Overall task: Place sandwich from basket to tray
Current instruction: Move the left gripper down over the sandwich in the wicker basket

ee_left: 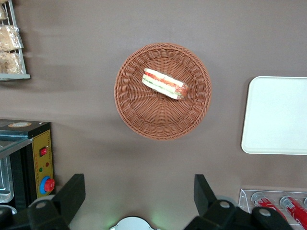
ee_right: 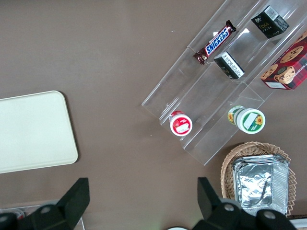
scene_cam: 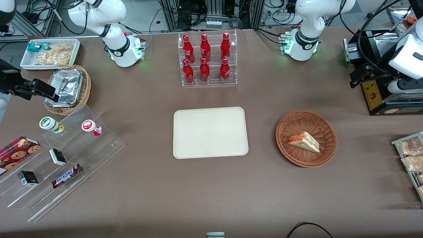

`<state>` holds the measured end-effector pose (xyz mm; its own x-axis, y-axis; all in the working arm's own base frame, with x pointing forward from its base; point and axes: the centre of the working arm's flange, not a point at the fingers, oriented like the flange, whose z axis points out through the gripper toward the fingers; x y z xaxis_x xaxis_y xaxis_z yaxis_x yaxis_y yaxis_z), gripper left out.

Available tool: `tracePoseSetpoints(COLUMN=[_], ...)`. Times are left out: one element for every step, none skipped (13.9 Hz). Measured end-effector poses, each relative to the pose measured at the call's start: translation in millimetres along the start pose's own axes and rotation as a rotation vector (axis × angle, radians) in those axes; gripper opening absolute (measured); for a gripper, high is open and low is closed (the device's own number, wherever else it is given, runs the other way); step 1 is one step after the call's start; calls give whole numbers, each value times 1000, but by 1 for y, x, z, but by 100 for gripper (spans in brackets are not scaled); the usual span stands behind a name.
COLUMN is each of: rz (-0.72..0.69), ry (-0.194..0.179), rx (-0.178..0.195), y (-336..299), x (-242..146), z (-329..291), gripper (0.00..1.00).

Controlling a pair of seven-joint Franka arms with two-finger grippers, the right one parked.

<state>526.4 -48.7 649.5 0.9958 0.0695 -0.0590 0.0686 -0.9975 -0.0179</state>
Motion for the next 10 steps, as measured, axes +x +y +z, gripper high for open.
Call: tracePoseSetpoints(rz=[0,-1,-1,-2,-2,-2,-8,-15,-29,-53], ry=[-2,-5,-8,-13,-25,-45,-75,-99,-108,-108], rx=[0,0,1,1,2,3,6,8,8,8], y=[0,0,-1,-1,-1,0,0,2,6,12], x=[0,0,1,2,5,9,15,22,30,37], z=[1,2,3,6,11,21,37,57,80,103], gripper=[100,100,100,100,100,100,100,100,100,100])
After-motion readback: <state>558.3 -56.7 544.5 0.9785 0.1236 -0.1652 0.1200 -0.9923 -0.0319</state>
